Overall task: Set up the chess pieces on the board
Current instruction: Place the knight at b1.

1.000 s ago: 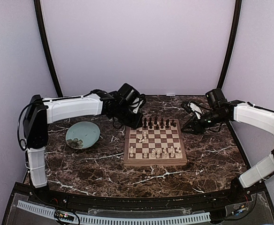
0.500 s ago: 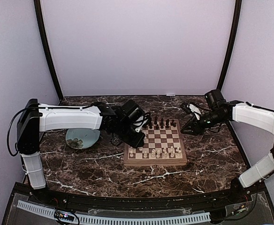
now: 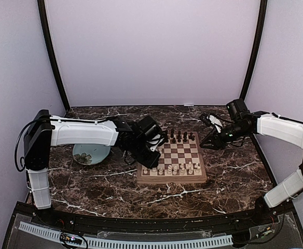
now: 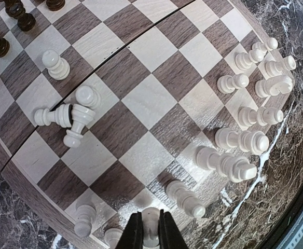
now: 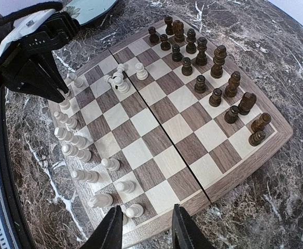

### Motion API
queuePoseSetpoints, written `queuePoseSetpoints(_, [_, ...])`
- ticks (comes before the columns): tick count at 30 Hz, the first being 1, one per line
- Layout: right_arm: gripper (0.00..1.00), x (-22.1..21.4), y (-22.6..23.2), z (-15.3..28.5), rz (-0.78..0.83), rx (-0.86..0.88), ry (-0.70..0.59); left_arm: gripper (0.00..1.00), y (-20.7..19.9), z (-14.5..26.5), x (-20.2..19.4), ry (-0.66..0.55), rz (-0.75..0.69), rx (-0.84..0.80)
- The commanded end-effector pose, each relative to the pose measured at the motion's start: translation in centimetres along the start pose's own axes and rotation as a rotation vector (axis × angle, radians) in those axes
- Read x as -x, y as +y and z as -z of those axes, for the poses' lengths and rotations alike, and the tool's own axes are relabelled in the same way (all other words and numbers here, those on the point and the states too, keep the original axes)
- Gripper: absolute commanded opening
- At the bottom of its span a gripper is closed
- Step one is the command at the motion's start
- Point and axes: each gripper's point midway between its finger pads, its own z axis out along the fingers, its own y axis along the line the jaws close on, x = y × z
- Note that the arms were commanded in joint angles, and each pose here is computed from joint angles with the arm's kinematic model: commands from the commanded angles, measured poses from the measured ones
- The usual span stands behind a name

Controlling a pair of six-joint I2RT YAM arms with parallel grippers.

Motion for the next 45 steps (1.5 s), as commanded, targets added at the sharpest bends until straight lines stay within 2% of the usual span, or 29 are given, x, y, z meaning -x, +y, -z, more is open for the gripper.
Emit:
queuePoseSetpoints(1, [0.34, 0.3, -0.1, 0.0, 0.014, 0.006, -0.014, 0.04, -0.5, 0.4, -0.1, 0.012, -0.02, -0.014])
queuePoseSetpoints(37, [0.35, 0.2, -0.1, 0.0, 0.014, 0.007, -0.012, 0.09, -0.4, -0.5, -1.1, 0.073, -0.028, -0.009])
queuePoseSetpoints(45, [0.35, 0.2, -0.1, 0.0, 0.015, 0.007, -0.011, 0.14, -0.6, -0.5, -1.0, 0.074, -0.025, -0.017])
